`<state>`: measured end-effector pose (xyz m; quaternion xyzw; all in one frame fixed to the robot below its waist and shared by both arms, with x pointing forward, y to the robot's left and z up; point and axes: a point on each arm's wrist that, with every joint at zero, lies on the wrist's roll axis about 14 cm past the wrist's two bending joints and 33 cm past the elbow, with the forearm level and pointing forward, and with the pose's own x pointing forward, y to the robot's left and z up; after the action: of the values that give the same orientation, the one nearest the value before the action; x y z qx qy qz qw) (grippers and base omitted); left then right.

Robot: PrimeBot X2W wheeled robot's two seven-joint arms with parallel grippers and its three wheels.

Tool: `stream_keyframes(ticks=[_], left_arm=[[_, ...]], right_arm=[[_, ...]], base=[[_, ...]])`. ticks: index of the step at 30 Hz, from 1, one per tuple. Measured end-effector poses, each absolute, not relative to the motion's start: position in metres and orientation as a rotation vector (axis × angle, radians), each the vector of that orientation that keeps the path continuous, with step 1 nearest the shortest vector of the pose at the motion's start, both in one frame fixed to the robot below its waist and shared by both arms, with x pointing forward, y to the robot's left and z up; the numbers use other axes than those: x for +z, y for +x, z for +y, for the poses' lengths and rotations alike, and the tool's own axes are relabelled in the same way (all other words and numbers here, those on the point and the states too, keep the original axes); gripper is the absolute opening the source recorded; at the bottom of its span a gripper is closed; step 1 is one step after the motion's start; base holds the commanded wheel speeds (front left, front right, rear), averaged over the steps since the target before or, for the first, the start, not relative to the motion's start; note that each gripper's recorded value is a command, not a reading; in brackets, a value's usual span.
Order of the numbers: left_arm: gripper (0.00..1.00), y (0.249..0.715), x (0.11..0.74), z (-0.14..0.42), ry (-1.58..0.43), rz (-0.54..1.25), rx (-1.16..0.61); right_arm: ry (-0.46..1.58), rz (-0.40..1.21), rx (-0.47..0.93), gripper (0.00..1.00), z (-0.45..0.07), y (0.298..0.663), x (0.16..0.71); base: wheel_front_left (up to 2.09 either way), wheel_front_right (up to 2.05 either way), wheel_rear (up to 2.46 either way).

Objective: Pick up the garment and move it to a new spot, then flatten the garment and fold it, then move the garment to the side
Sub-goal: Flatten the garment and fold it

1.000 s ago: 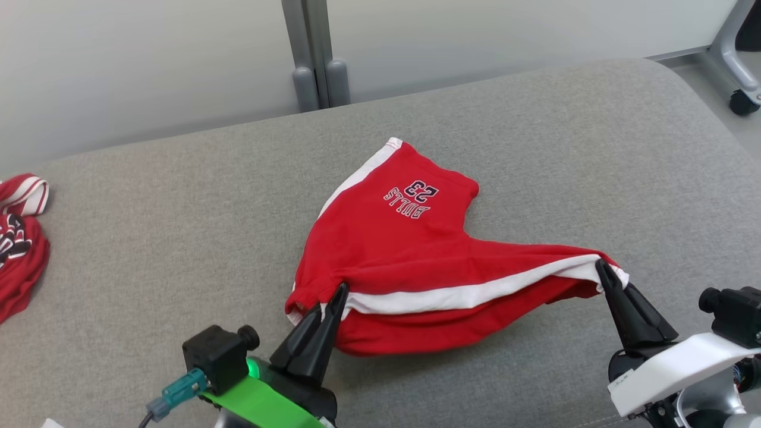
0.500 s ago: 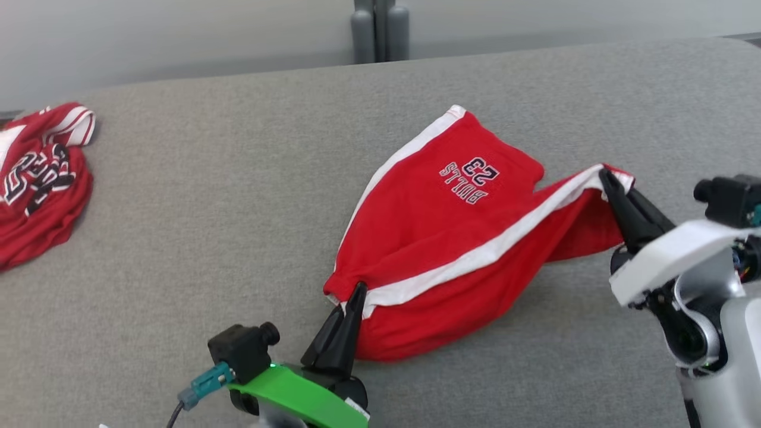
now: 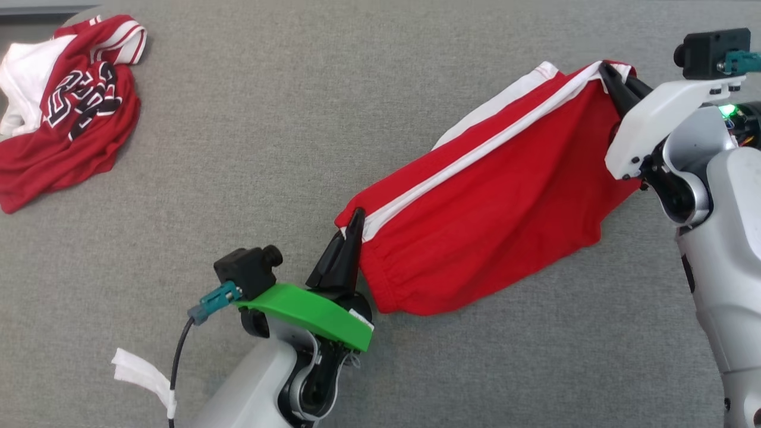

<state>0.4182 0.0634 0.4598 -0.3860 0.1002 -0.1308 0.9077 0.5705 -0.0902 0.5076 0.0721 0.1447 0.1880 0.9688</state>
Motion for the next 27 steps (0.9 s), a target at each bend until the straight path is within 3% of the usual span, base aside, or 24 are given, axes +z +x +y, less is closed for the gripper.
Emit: stream_keyframes(ticks=[13,14,15,16,17,19,21,22,23,24,27], left_arm=[[0.00,0.434,0.427,0.078,-0.809,0.281,-0.214],[0.00,0.433,0.427,0.078,-0.810,0.283,-0.212],[0.00,0.433,0.426,0.078,-0.811,0.285,-0.210],[0.00,0.433,0.426,0.079,-0.812,0.286,-0.209],[0.00,0.433,0.426,0.078,-0.815,0.287,-0.209],[0.00,0.432,0.427,0.077,-0.815,0.292,-0.215],[0.28,0.430,0.430,0.074,-0.814,0.292,-0.230],[0.50,0.429,0.432,0.072,-0.803,0.295,-0.246],[0.85,0.427,0.434,0.070,-0.797,0.296,-0.260],[1.00,0.425,0.436,0.068,-0.791,0.295,-0.271],[1.00,0.417,0.437,0.072,-0.766,0.303,-0.282]], right_arm=[[0.029,0.434,0.460,0.00,-0.049,0.612,0.452],[0.029,0.433,0.465,0.14,-0.046,0.614,0.452],[0.021,0.433,0.470,0.35,-0.044,0.615,0.451],[0.014,0.429,0.477,0.95,-0.042,0.616,0.451],[0.013,0.426,0.478,1.00,-0.041,0.617,0.451],[-0.009,0.424,0.487,1.00,-0.039,0.616,0.451],[-0.016,0.418,0.488,1.00,-0.040,0.616,0.452],[-0.016,0.417,0.487,1.00,-0.040,0.616,0.453],[-0.019,0.413,0.488,1.00,-0.040,0.615,0.454],[-0.029,0.407,0.490,1.00,-0.041,0.614,0.455],[-0.048,0.397,0.483,1.00,-0.046,0.613,0.460]], base=[[0.00,0.00,0.00],[0.00,0.00,0.00],[0.00,0.00,0.00],[0.00,0.00,0.00],[0.00,0.00,0.00],[0.00,0.00,0.00],[0.00,0.00,0.00],[0.00,0.00,0.00],[0.00,0.00,0.00],[0.00,0.00,0.00],[0.00,0.00,0.00]])
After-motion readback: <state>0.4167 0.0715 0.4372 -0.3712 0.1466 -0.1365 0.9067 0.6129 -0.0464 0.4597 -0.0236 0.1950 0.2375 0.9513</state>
